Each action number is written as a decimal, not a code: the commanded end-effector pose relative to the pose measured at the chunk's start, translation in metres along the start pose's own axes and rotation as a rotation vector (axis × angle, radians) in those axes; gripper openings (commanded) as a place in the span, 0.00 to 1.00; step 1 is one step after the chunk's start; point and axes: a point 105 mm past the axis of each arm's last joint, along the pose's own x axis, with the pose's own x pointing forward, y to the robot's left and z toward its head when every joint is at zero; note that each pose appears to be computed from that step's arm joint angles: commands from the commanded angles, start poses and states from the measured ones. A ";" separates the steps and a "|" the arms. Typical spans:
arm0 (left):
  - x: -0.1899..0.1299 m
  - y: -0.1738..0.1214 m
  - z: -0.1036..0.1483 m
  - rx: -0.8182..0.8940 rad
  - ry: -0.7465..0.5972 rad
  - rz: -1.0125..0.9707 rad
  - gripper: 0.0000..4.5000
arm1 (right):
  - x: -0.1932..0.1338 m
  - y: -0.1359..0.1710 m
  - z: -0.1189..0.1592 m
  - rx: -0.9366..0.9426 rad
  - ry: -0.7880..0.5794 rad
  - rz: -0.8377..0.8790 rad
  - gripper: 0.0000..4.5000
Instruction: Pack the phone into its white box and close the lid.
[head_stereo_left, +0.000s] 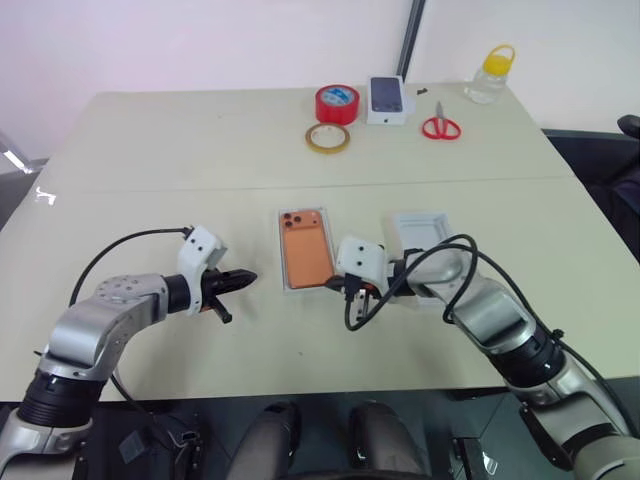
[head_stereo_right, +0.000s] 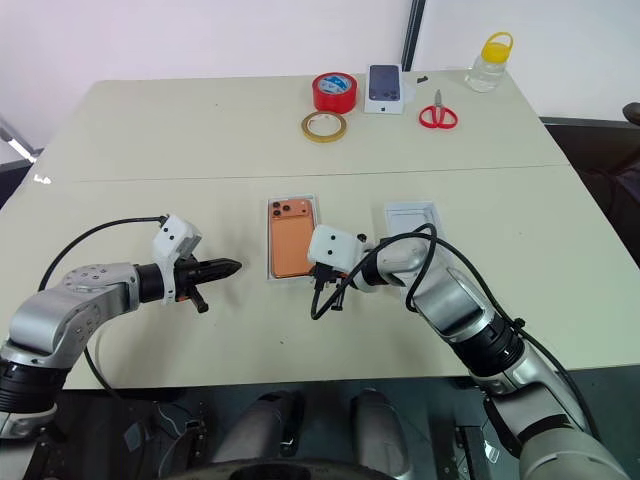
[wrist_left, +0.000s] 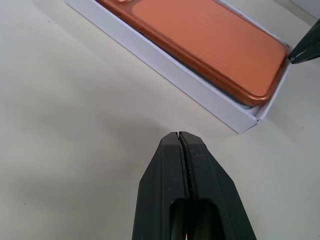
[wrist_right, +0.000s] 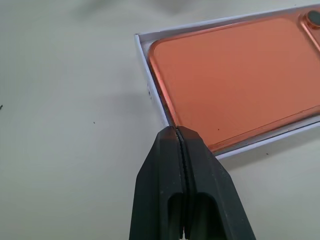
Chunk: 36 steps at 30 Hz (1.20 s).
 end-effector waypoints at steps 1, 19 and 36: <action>-0.004 0.000 0.010 0.031 -0.032 0.011 0.01 | 0.002 -0.002 0.003 -0.011 -0.003 -0.011 0.00; 0.034 0.025 0.020 -0.131 0.015 0.173 0.01 | -0.009 -0.075 -0.007 0.068 0.104 -0.315 0.00; 0.087 -0.036 0.050 0.004 0.040 -0.098 0.01 | 0.007 -0.057 0.005 -0.003 0.105 -0.253 0.00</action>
